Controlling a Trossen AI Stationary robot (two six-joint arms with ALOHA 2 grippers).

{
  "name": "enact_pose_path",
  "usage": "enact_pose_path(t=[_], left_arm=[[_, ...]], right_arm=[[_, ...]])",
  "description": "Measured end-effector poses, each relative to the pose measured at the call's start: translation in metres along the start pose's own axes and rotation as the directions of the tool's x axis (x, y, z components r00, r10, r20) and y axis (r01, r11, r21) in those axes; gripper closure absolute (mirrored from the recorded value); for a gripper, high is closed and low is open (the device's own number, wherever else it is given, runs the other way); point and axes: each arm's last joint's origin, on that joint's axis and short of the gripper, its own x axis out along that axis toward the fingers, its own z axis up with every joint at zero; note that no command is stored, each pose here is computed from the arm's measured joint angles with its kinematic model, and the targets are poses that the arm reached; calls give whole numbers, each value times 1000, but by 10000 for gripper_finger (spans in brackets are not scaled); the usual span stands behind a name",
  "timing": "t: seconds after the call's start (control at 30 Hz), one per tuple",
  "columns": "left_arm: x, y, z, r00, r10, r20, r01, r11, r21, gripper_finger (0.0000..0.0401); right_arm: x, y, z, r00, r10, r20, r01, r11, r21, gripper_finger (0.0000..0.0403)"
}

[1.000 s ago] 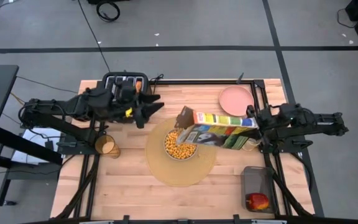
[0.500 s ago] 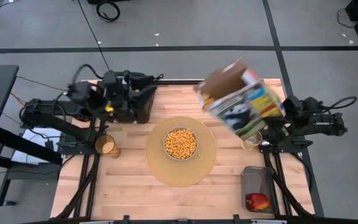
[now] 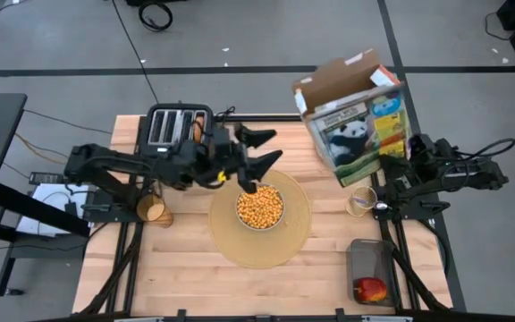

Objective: Arrange a breakfast setting
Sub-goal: Pour the cereal from the cereal box into the gray bowl

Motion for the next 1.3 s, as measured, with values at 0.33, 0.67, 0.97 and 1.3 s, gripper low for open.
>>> enact_pose_path(t=[0.33, 0.67, 0.97, 1.3], left_arm=[[8, 11, -13, 1000, -31, -3, 31, 1000, 3, 82], [21, 12, -4, 995, -4, -100, 8, 999, 41, 82], [26, 30, -11, 986, 60, -153, -52, 997, 54, 82], [24, 20, -10, 990, 23, -141, 2, 984, 176, 163]], right_arm=[[17, -8, -22, 997, -76, 3, 76, 996, -42, 237], [25, -16, -34, 994, -106, 16, 107, 994, -33, 237], [24, -16, -28, 992, -101, 80, 104, 994, -31, 238], [22, -16, -19, 986, -100, 131, 106, 994, -39, 238]])
